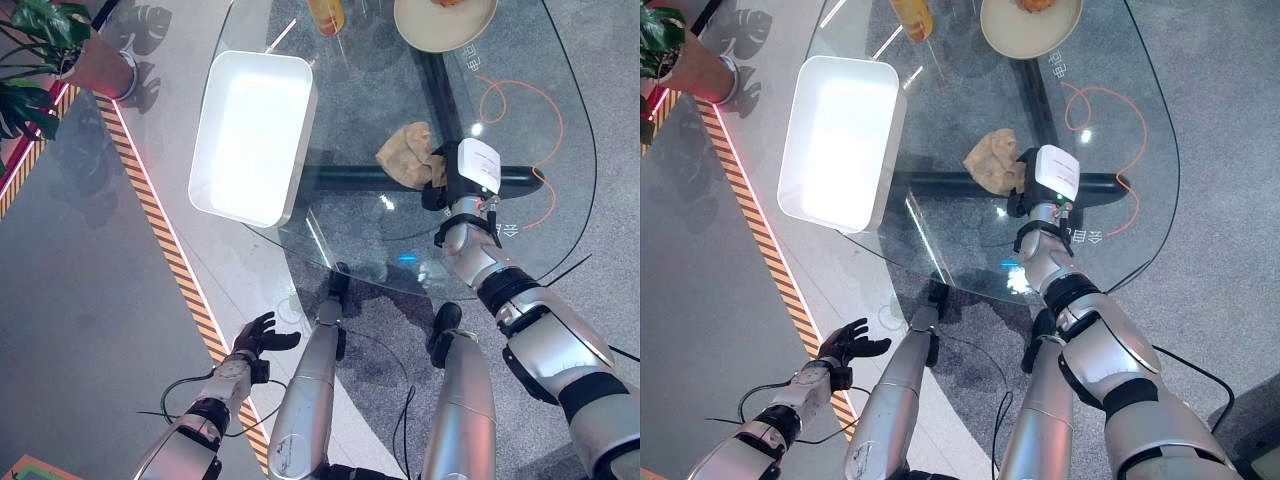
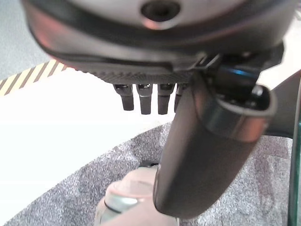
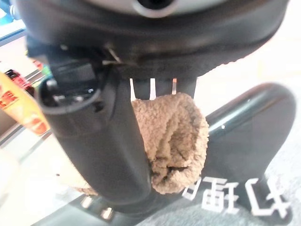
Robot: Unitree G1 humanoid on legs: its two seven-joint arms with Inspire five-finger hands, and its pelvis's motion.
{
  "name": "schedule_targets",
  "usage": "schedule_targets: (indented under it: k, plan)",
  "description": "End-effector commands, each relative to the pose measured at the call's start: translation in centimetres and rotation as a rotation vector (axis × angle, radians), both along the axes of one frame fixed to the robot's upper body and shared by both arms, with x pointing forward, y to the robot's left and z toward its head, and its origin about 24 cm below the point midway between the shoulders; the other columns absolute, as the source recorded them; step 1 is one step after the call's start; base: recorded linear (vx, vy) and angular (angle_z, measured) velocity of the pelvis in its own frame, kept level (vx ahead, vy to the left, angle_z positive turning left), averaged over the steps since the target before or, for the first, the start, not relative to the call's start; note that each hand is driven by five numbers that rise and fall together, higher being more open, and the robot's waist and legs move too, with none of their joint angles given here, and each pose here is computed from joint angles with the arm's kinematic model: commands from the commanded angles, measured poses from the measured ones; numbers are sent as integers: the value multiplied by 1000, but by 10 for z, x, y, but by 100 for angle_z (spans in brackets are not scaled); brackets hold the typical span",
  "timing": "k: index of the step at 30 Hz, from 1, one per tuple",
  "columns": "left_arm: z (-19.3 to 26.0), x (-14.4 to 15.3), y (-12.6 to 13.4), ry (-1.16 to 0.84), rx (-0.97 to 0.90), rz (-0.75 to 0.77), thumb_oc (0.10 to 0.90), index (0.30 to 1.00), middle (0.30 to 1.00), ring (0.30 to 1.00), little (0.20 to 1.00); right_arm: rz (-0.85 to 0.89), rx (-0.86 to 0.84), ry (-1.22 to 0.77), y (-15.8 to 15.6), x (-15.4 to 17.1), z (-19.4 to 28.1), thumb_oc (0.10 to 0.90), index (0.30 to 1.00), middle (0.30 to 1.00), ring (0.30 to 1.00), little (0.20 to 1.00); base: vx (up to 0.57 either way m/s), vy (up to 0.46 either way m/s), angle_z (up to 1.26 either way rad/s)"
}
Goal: Wipe the table with a cloth and put it in the basket.
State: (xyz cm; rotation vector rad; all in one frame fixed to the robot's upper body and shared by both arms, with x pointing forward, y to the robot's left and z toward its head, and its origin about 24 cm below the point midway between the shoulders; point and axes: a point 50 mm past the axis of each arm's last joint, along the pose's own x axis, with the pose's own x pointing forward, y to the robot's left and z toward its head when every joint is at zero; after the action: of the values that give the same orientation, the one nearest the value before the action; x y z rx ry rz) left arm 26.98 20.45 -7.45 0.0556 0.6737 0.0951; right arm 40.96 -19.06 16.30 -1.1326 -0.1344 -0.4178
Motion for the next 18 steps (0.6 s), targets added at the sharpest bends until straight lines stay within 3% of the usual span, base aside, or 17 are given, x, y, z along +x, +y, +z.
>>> schedule_targets:
  k: [1, 10, 18]
  plan:
    - [3, -3, 27, -3, 34, 62, 800, 900, 900, 900, 900, -353, -50, -273, -85, -14, 75, 100, 300, 300, 300, 200, 0, 0, 0]
    - [8, -3, 44, -7, 50, 91, 800, 900, 900, 900, 900, -616, 141, -336, -147, -44, 63, 100, 300, 300, 300, 200, 1, -30, 1]
    - [19, 3, 61, -17, 68, 128, 800, 900, 900, 900, 900, -743, 262, -372, -180, -65, 53, 100, 300, 300, 300, 200, -31, -24, 1]
